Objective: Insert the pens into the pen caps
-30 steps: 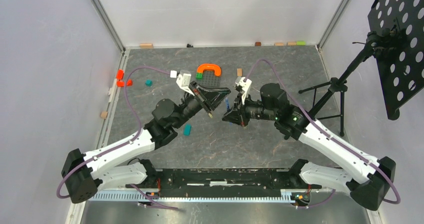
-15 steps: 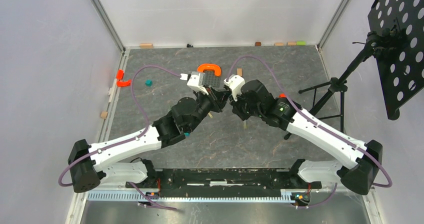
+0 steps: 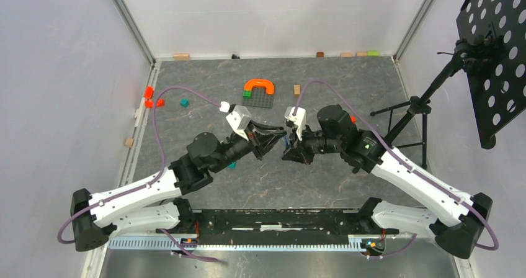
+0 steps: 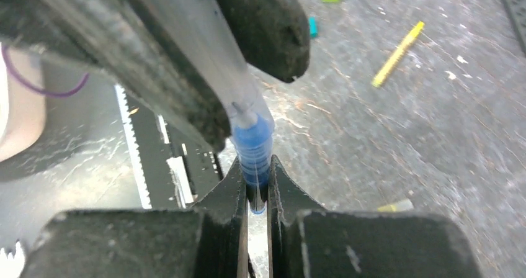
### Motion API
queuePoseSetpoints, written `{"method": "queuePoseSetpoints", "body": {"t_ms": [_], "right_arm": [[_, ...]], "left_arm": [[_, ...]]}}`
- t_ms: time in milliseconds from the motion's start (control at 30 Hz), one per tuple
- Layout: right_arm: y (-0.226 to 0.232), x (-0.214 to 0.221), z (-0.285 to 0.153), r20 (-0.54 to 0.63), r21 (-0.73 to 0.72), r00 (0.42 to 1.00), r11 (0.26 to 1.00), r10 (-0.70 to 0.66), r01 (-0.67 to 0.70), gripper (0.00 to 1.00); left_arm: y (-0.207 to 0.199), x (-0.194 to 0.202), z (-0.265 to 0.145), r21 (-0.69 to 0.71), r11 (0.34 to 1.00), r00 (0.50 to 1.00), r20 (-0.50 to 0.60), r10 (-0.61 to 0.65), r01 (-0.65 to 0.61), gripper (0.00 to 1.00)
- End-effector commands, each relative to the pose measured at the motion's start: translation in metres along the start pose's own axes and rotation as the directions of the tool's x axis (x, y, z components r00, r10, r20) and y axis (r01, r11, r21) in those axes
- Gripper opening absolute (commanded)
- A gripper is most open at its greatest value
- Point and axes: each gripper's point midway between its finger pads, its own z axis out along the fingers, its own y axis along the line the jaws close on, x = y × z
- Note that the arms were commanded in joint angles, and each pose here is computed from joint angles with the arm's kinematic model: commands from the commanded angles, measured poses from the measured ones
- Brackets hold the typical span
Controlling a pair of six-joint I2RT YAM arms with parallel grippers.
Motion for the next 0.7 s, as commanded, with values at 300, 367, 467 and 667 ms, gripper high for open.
{"method": "queuePoseSetpoints", "body": {"t_ms": [300,367,467,667], "right_arm": [[0.05,-0.068,-0.034,0.335,-0.2,0.931,0.954,-0.147,0.222,0.0],[0.055,-0.062,-0.033,0.331,-0.233,0.933,0.945,-0.143,0.228,0.0],[0.055,-0.053,-0.029,0.311,-0.244,0.941,0.946,-0.134,0.216,0.0],[0.019,-0.03,-0.014,0.217,-0.079,0.965,0.983,-0.147,0.168,0.0]], "left_arm": [[-0.045,0.078,-0.05,0.353,0.93,0.931,-0.296,0.213,-0.1,0.02],[-0.047,0.079,-0.052,0.369,0.924,0.928,-0.3,0.222,-0.102,0.02],[-0.047,0.078,-0.053,0.37,0.923,0.925,-0.304,0.228,-0.106,0.02],[-0.011,0.068,-0.04,0.138,0.981,0.926,-0.333,0.177,-0.138,0.02]]}}
